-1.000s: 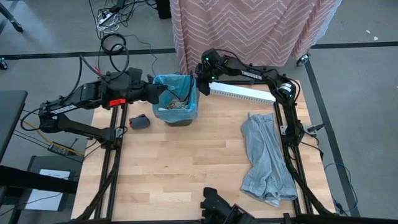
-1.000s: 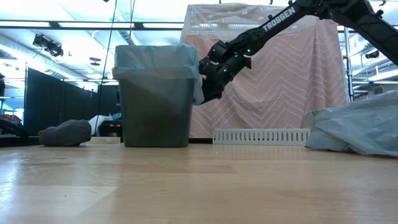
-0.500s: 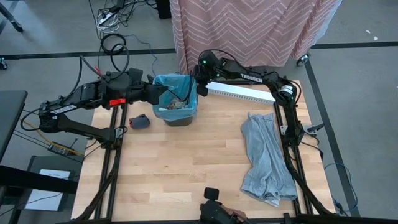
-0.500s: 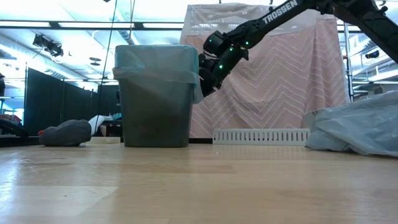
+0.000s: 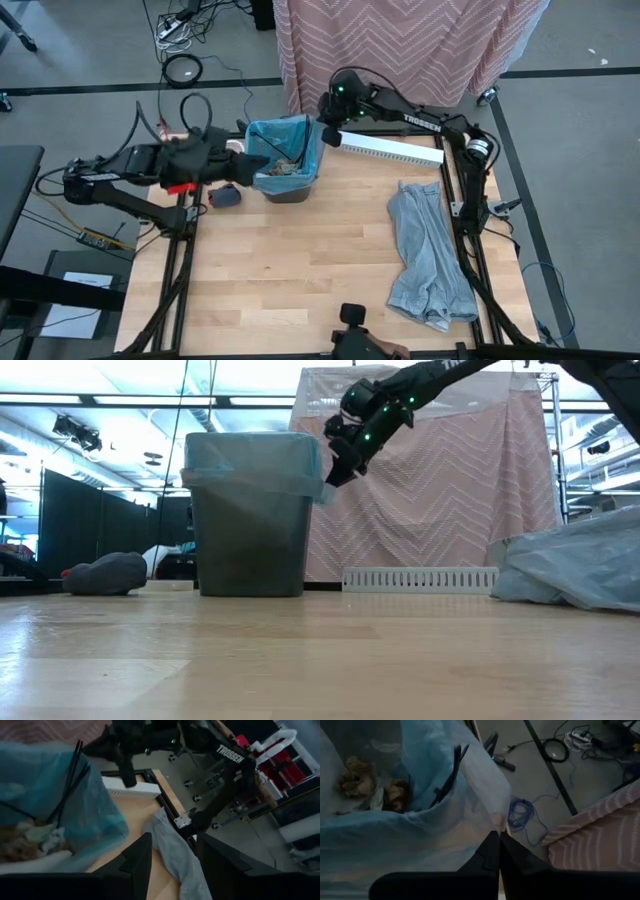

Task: Place trash/remove bag and relplace
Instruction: Remove the blue trash bag from the black trash bin

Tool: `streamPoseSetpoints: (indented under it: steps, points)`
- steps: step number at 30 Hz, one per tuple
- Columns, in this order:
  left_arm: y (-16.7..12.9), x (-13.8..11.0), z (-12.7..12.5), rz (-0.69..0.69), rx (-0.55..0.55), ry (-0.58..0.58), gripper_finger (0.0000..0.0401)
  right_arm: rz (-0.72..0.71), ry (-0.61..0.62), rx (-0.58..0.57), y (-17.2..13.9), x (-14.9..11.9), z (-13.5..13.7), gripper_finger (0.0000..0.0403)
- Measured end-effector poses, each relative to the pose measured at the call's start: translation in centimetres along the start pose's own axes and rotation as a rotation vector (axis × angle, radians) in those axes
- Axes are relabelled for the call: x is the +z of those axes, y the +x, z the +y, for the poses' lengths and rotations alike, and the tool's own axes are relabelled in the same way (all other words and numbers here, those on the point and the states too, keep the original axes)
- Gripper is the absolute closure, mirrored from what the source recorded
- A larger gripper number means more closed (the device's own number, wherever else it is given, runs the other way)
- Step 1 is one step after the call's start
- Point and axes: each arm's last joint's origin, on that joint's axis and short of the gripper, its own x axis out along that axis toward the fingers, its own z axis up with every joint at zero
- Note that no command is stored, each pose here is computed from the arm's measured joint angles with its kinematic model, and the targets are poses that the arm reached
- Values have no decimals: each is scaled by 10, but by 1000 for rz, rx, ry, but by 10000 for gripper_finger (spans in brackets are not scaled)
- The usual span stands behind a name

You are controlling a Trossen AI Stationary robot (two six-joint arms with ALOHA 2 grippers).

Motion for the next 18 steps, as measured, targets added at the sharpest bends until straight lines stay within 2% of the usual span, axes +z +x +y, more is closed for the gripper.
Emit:
streamPoseSetpoints:
  steps: [2,7,11,14,18]
  points:
    - [0,-10,-1,-2,1,-28,238,-6,1,-4,-5,2,0,403]
    - [6,-39,-10,-21,-77,-107,239,30,14,10,-5,-2,1,403]
    - [12,-74,-5,-23,-45,-137,239,42,9,22,-5,-1,6,403]
    - [11,-102,5,-98,-17,-209,239,38,2,26,-5,0,8,403]
    - [6,-136,20,-267,-25,-347,239,55,2,35,-5,-2,10,403]
